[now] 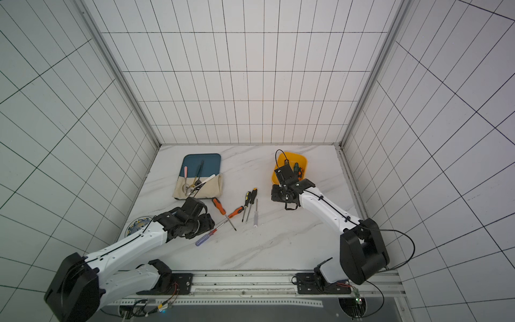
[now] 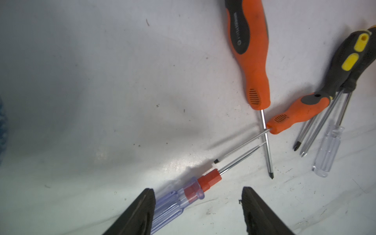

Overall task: Put the screwdriver on the desktop into the storage box
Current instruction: Pick up the screwdriver from the center of the board.

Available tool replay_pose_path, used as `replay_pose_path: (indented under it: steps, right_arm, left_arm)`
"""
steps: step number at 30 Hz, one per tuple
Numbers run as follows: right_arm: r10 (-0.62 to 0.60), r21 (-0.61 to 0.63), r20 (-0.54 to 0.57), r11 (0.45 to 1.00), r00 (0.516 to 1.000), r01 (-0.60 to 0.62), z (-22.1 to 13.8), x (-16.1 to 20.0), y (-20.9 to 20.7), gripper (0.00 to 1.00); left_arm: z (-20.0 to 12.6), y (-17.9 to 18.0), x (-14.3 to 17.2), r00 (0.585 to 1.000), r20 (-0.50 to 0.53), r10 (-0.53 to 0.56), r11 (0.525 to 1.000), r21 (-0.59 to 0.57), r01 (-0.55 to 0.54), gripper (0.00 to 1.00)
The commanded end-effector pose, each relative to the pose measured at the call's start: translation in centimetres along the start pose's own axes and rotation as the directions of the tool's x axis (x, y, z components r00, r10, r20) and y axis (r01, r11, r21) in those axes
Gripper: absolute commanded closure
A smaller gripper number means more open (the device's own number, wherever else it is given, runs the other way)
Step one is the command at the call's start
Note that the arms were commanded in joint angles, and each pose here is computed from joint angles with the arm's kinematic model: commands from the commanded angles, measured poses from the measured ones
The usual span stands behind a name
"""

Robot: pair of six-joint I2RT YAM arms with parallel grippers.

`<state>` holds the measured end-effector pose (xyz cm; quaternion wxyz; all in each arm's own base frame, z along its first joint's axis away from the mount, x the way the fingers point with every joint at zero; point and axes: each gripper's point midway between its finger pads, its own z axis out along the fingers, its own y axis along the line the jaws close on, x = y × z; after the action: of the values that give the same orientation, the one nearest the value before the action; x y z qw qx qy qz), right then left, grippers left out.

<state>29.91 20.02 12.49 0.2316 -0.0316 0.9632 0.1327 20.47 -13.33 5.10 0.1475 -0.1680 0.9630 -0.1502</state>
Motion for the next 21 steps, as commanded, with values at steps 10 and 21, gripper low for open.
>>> replay_pose_path:
  steps: [10,21]
  right_arm:
    - [0.000,-0.005,-0.039,1.000,0.999,0.000,1.3,2.8,0.2,0.64]
    - [-0.024,0.006,-0.062,1.000,0.998,0.025,2.3,3.8,0.9,0.64]
  left_arm:
    - [0.9,1.8,2.3,1.000,-0.025,-0.006,1.000,-0.020,0.006,0.25]
    - [1.1,2.5,4.2,0.997,-0.050,0.055,0.998,-0.029,-0.056,0.25]
